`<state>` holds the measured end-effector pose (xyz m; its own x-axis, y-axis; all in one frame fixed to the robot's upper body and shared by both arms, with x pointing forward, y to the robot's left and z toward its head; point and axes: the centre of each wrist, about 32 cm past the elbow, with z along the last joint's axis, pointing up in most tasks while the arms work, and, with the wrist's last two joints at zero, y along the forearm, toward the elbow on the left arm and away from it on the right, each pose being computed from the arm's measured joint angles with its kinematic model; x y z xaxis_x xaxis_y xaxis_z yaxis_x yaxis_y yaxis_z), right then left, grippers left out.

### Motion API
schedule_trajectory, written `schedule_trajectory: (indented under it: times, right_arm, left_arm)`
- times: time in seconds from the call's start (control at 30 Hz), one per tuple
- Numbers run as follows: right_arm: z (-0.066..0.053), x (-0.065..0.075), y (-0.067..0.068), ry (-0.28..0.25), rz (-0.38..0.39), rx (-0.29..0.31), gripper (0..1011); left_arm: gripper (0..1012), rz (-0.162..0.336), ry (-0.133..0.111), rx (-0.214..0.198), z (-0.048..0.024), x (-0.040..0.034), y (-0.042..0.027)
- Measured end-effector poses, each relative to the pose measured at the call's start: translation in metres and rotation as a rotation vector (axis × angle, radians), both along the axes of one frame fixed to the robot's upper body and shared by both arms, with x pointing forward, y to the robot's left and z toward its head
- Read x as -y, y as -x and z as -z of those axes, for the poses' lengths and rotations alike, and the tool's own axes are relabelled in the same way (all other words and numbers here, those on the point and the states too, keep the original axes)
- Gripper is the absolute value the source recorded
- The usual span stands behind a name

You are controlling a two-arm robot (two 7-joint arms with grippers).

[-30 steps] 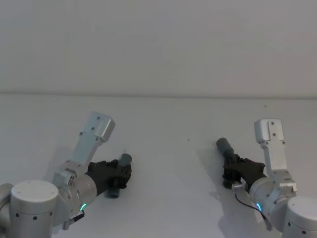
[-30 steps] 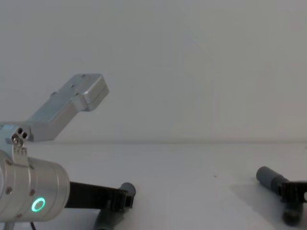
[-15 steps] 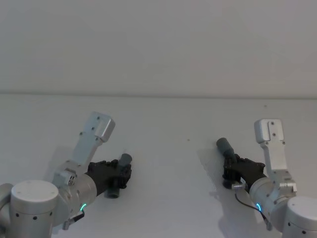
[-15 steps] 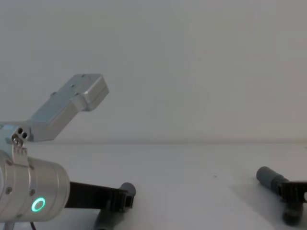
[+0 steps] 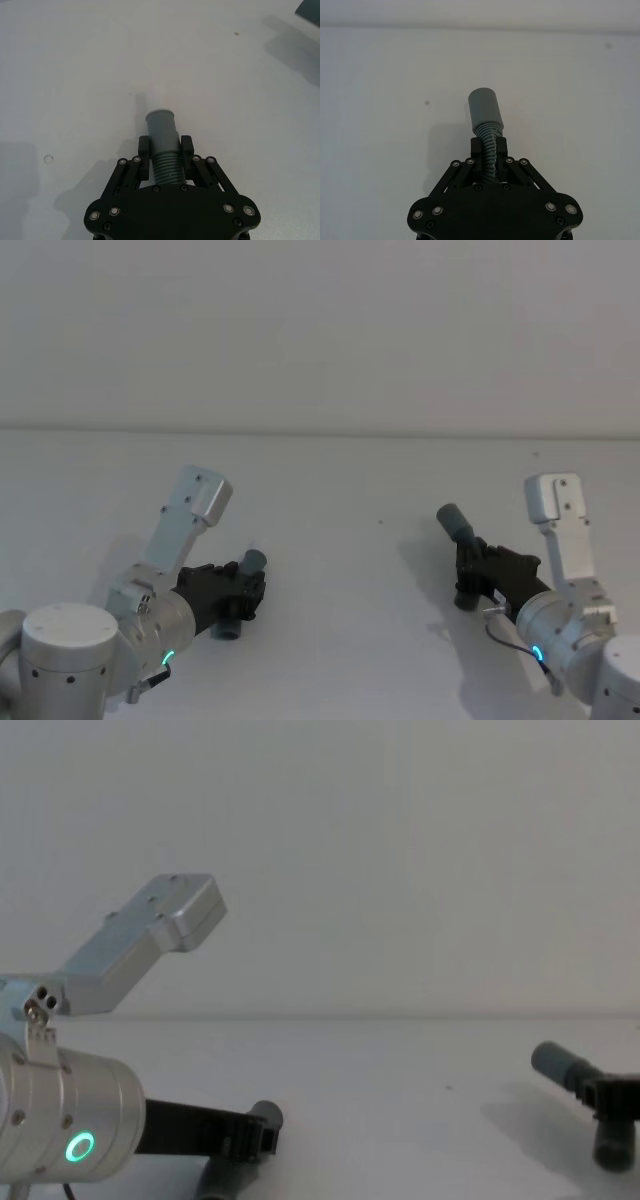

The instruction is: Use both hands to pick up one end of the pipe from the table, align the ends, and insert them.

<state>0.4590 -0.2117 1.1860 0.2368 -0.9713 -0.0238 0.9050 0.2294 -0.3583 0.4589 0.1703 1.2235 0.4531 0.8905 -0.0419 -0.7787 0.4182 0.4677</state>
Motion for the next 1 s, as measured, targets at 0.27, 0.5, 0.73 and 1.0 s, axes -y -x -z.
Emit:
schedule_trajectory:
  times: [0.27,0.5,0.73,1.0]
  right_arm:
    - [-0.004,0.024,0.0,-0.011,-0.081,0.107,135]
    - [-0.007,0.043,0.0,-0.011,-0.159,0.181,135]
    - [-0.008,0.067,0.002,0.0,-0.268,0.255,135]
    - [-0.005,0.089,0.004,0.015,-0.389,0.314,130]
  left_arm:
    - [351,0.0,0.0,0.0,0.0,0.0,0.0]
    - [351,0.0,0.0,0.0,0.0,-0.0001,0.0]
    - [351,0.014,-0.016,0.008,-0.0019,-0.0027,-0.0001]
    - [351,0.052,-0.037,0.03,-0.0083,-0.0106,-0.0005]
